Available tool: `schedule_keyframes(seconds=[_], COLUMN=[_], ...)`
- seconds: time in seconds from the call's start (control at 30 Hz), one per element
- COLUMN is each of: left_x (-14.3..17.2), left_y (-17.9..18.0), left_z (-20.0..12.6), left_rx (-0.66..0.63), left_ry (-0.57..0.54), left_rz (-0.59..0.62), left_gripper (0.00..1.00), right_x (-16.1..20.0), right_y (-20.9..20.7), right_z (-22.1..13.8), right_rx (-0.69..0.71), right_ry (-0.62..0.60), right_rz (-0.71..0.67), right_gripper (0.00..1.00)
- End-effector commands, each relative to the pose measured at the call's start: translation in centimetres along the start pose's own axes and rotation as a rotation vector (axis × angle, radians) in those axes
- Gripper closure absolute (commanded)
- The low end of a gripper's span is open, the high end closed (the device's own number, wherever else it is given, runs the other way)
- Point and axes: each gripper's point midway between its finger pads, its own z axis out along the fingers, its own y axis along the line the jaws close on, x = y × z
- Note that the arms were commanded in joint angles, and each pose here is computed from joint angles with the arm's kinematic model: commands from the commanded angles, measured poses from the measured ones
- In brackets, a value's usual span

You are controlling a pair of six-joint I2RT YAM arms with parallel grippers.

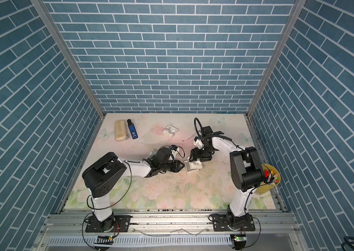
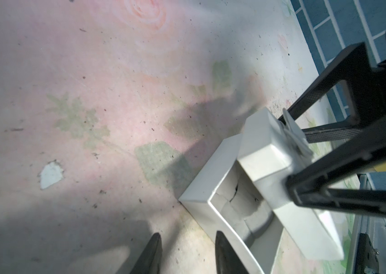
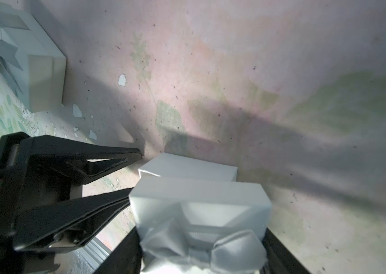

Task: Take the necklace out of the lift-off lid jewelry box
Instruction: Close the lid on the jewelry box.

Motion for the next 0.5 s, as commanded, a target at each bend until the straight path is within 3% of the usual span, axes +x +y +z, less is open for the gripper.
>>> schedule_keyframes(seconds=[0.0,0.3,0.47], left_x=[-0.3,-0.3,-0.1], left_y=[-0.2,-0.3,0.0], left_z=[0.3,0.3,0.0], left_rx=[0.015,0.024,0.017], left_ry=[-0.006,-0.012,-0.019], left_rz=[-0.003,-0.012,-0.029], left_gripper=[0.61,0.61,0.62], right_x=[-0.1,0.4,0.3], right_y=[0.8,1.2,0.3], right_z=[0.6,1.1,0.4], right_rx=[-0.03,-0.023,0.051], right_ry=[0.013,0.029,-0.019], right_rz=[-0.06,-0.061,-0.017], right_gripper=[0.28,0.28,0.28])
